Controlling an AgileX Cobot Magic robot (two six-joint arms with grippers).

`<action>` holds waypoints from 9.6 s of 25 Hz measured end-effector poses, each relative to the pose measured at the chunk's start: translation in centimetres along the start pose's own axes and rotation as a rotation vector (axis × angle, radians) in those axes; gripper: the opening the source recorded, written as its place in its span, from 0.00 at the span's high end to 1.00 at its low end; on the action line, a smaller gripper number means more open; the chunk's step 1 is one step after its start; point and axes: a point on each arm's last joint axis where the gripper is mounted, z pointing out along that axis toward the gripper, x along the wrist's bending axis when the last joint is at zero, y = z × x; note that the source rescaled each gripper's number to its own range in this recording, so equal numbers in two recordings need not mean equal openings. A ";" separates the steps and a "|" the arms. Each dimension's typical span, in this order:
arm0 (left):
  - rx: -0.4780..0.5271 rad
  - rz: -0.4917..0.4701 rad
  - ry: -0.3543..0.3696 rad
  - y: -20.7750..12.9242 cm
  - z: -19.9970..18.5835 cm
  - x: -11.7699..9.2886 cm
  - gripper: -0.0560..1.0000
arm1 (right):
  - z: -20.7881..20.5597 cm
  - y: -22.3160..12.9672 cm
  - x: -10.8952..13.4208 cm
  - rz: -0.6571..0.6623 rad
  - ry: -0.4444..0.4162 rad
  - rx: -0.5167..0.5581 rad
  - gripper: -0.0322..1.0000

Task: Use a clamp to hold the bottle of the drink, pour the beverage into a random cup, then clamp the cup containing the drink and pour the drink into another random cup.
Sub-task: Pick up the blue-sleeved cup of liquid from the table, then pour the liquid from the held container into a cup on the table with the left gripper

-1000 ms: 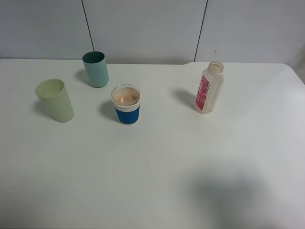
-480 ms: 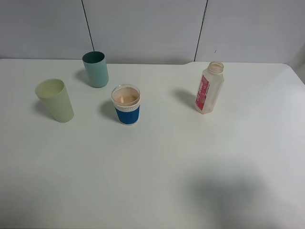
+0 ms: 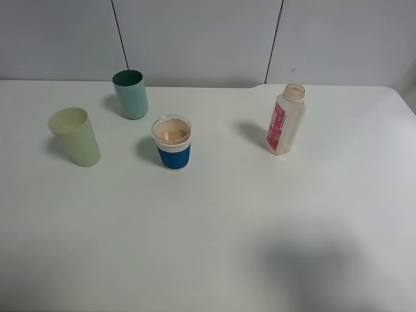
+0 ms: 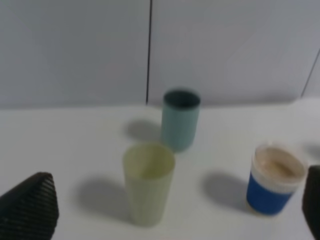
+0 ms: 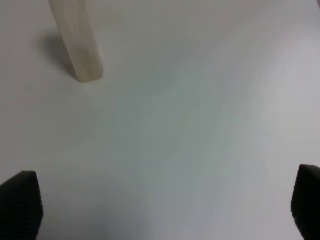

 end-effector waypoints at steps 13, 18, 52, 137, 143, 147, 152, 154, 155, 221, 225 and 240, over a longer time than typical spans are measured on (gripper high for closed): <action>0.081 -0.136 -0.016 0.2 9.0 0.4 0.01 | 0.0 0.0 0.0 0.000 0.000 0.000 0.00; 0.108 -0.101 -0.066 0.1 12.1 -0.2 0.01 | 0.0 0.0 0.0 0.000 0.000 0.000 0.00; 0.152 -0.015 -0.344 -11.4 21.0 -7.3 0.00 | 0.0 0.0 0.0 0.000 0.000 0.000 0.00; 0.163 0.032 -0.455 -21.1 33.2 -13.0 0.10 | 0.0 0.0 0.0 0.000 0.000 0.000 0.00; 0.138 0.024 -0.458 -20.8 34.0 -13.3 0.11 | 0.0 0.0 0.0 0.000 0.000 0.000 0.00; 0.133 0.024 -0.455 -21.0 34.7 -13.0 0.11 | 0.0 0.0 0.0 0.000 0.000 0.000 0.00; 0.126 0.025 -0.460 -20.9 34.8 -13.0 0.15 | 0.0 0.0 0.0 0.000 0.000 0.000 0.00; 0.122 0.021 -0.453 -20.8 35.0 -13.0 0.52 | 0.0 0.0 0.0 0.000 0.000 0.000 0.00; 0.122 0.019 -0.446 -20.8 35.0 -12.9 0.95 | 0.0 0.0 0.0 0.000 0.000 0.000 0.00; 0.072 0.084 -0.438 -6.3 33.7 -7.5 0.93 | 0.0 0.0 -0.2 0.023 -0.017 0.000 0.00; 0.072 0.101 -0.426 -6.2 33.9 -6.3 0.93 | 0.0 0.0 -0.2 0.023 -0.017 0.000 0.00; 0.062 0.165 -0.330 -5.5 34.2 -0.6 0.93 | 0.0 0.0 -0.2 0.024 -0.017 0.000 0.00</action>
